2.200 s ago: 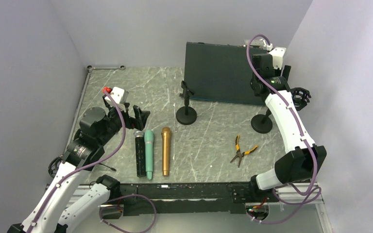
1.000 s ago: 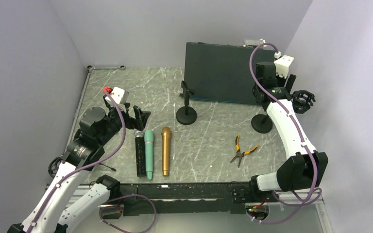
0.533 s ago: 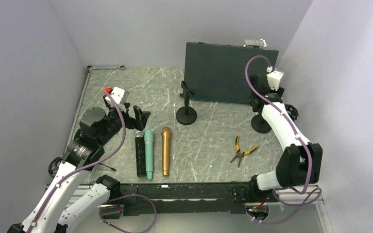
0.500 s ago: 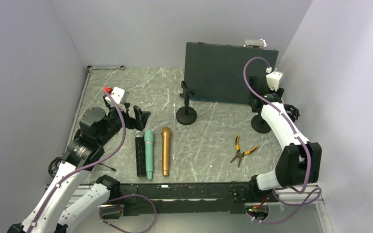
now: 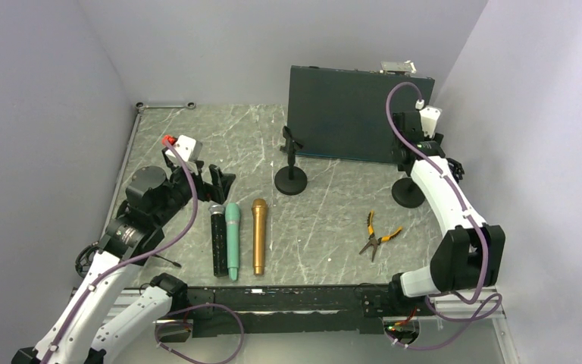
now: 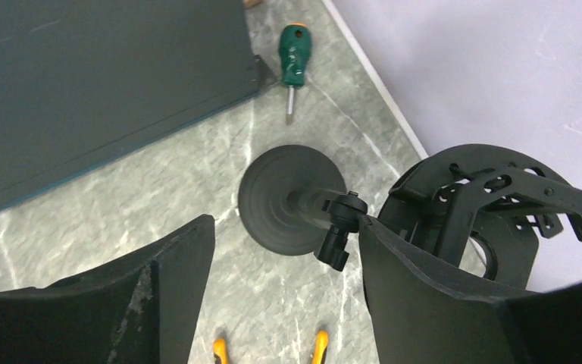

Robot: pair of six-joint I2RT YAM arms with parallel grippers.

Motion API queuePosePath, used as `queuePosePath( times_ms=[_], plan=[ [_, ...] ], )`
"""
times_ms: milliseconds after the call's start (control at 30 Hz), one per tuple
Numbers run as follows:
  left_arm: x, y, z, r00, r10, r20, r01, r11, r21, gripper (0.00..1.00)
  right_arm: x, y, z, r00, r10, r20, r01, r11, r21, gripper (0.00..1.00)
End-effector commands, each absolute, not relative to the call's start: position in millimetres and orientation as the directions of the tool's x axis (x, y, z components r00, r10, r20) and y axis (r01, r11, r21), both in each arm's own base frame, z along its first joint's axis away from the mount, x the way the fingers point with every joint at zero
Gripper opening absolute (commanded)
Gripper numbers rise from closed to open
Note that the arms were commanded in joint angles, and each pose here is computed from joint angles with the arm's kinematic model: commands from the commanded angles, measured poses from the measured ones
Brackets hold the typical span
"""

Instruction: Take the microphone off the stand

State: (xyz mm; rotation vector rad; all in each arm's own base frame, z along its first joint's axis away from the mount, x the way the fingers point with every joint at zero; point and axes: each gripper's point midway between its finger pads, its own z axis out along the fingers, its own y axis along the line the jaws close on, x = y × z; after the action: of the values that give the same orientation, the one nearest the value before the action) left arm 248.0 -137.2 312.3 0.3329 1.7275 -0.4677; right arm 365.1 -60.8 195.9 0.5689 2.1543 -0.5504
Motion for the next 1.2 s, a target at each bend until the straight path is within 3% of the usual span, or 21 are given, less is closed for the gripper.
queuePosePath(
  times_ms=[0, 100, 200, 467, 767, 1167],
  plan=[
    [249.3, -139.0, 322.2, -0.172, -0.05, -0.984, 0.476, 0.87, -0.127, 0.99, 367.0, -33.6, 236.0, -0.522, 0.185, -0.833, 0.458, 0.884, -0.091, 0.76],
    [246.1, -141.0, 325.4, -0.153, -0.054, -0.987, 0.496, 0.86, -0.123, 0.99, 363.0, -19.8, 259.3, -0.468, 0.187, -0.864, 0.411, 0.912, -0.025, 0.84],
    [243.8, -141.3, 329.0, -0.124, -0.062, -0.99, 0.507, 0.854, -0.117, 0.99, 354.8, -6.0, 276.6, -0.417, 0.198, -0.887, 0.359, 0.933, 0.04, 1.0],
    [240.2, -141.1, 334.7, -0.042, -0.072, -0.997, 0.528, 0.845, -0.083, 0.99, 334.5, 55.0, 291.5, -0.353, 0.261, -0.898, 0.08, 0.965, 0.249, 1.0],
    [223.4, -125.1, 356.8, 0.084, -0.13, -0.988, 0.503, 0.861, -0.071, 0.99, 292.3, 102.7, 309.3, -0.294, 0.361, -0.885, -0.207, 0.88, 0.427, 1.0],
    [160.0, -85.5, 415.8, 0.219, -0.407, -0.887, 0.494, 0.83, -0.259, 0.99, 250.9, 86.4, 293.2, -0.228, 0.361, -0.904, -0.209, 0.889, 0.407, 1.0]
  ],
)
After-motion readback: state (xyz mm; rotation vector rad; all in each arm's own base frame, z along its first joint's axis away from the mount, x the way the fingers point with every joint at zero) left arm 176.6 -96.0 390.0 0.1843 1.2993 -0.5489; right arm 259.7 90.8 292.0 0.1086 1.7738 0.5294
